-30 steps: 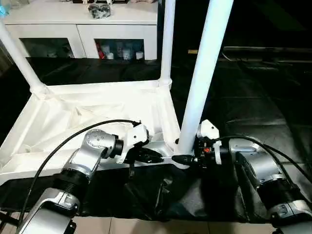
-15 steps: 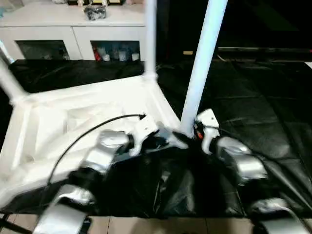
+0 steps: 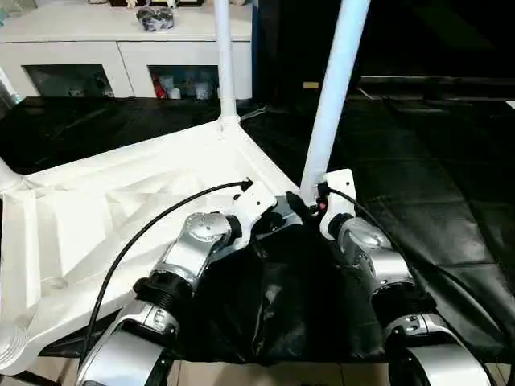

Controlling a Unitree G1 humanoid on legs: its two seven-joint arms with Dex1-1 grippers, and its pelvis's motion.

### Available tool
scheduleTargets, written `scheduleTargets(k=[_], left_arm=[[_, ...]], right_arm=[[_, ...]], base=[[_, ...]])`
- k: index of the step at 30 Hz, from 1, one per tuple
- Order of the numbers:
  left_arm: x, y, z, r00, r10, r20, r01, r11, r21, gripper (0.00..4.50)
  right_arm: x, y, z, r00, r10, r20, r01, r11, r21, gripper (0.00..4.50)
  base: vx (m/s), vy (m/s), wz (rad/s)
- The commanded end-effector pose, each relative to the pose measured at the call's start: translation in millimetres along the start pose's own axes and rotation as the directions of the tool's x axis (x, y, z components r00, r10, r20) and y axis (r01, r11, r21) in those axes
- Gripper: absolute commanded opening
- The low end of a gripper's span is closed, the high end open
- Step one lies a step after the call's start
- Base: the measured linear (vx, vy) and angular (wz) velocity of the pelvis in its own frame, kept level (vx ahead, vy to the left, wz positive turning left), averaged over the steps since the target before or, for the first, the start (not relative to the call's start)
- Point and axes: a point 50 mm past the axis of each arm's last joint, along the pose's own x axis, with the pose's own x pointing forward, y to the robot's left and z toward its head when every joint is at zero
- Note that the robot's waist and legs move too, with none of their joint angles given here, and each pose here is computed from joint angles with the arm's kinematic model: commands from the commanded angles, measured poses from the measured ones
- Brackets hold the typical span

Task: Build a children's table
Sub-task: Rotate leg to tighten

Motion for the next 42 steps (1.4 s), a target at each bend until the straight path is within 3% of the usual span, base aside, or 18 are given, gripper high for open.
scheduleTargets(k=[1, 7, 13, 14, 18, 29, 34, 36, 38, 39, 42], left_arm=[[2, -7.4, 11.8, 0.994, -0.091, 0.066, 0.089, 0.995, 0.041, 0.0], [-14, -8.3, 4.3, 0.97, -0.24, 0.045, 0.237, 0.969, 0.069, 0.0], [-28, -3.9, 1.2, 0.938, -0.347, 0.02, 0.343, 0.934, 0.101, 0.0], [-28, -3.9, 1.2, 0.938, -0.347, 0.02, 0.343, 0.934, 0.101, 0.0], [-39, -6.2, 0.0, 0.888, -0.46, -0.012, 0.459, 0.882, 0.105, 0.0], [-44, -7.3, -1.9, 0.853, -0.521, -0.034, 0.522, 0.849, 0.088, 0.0], [-43, -8.8, -3.8, 0.859, -0.511, -0.03, 0.512, 0.855, 0.084, 0.0], [-39, -8.2, -2.6, 0.882, -0.472, -0.015, 0.471, 0.878, 0.086, 0.0], [-32, -4.5, 0.0, 0.923, -0.385, 0.004, 0.384, 0.92, 0.084, 0.0], [-26, -2.2, 2.0, 0.947, -0.32, 0.015, 0.318, 0.945, 0.082, 0.0], [-16, -2.1, 7.7, 0.971, -0.234, 0.045, 0.23, 0.97, 0.075, 0.0]], right_arm=[[5.0, 15.1, 0.3, 0.992, 0.126, -0.026, -0.127, 0.991, -0.039, 3.72], [-13.4, 6.0, -4.7, 0.933, 0.338, -0.127, -0.354, 0.924, -0.146, 3.72], [-36.7, -2.2, -4.7, 0.819, 0.527, -0.228, -0.572, 0.783, -0.244, 3.72], [-36.7, -2.2, -4.7, 0.819, 0.527, -0.228, -0.572, 0.783, -0.244, 3.72], [-48.4, -0.4, -4.9, 0.727, 0.627, -0.281, -0.685, 0.694, -0.223, 3.72], [-57.9, 7.7, -12.6, 0.627, 0.708, -0.326, -0.774, 0.612, -0.161, 2.91], [-57.9, 10.5, -14.1, 0.631, 0.71, -0.313, -0.771, 0.619, -0.151, 2.72], [-56.1, 11.8, -15.4, 0.652, 0.697, -0.299, -0.754, 0.64, -0.15, 2.72], [-50.0, 11.9, -16.1, 0.707, 0.654, -0.268, -0.701, 0.698, -0.145, 2.72], [-41.5, 11.1, -15.7, 0.777, 0.585, -0.231, -0.621, 0.771, -0.139, 2.72], [-24.2, 11.0, -15.1, 0.894, 0.416, -0.164, -0.435, 0.895, -0.101, 2.71]], base=[[0.0, 0.0, 0.0], [0.0, 0.0, 0.0], [0.0, 0.0, 0.0], [0.0, 0.0, 0.0], [0.0, 0.0, 0.0], [0.0, 0.0, 0.0], [0.0, 0.0, 0.0], [0.0, 0.0, 0.0], [0.0, 0.0, 0.0], [0.0, 0.0, 0.0], [0.0, 0.0, 0.0]])
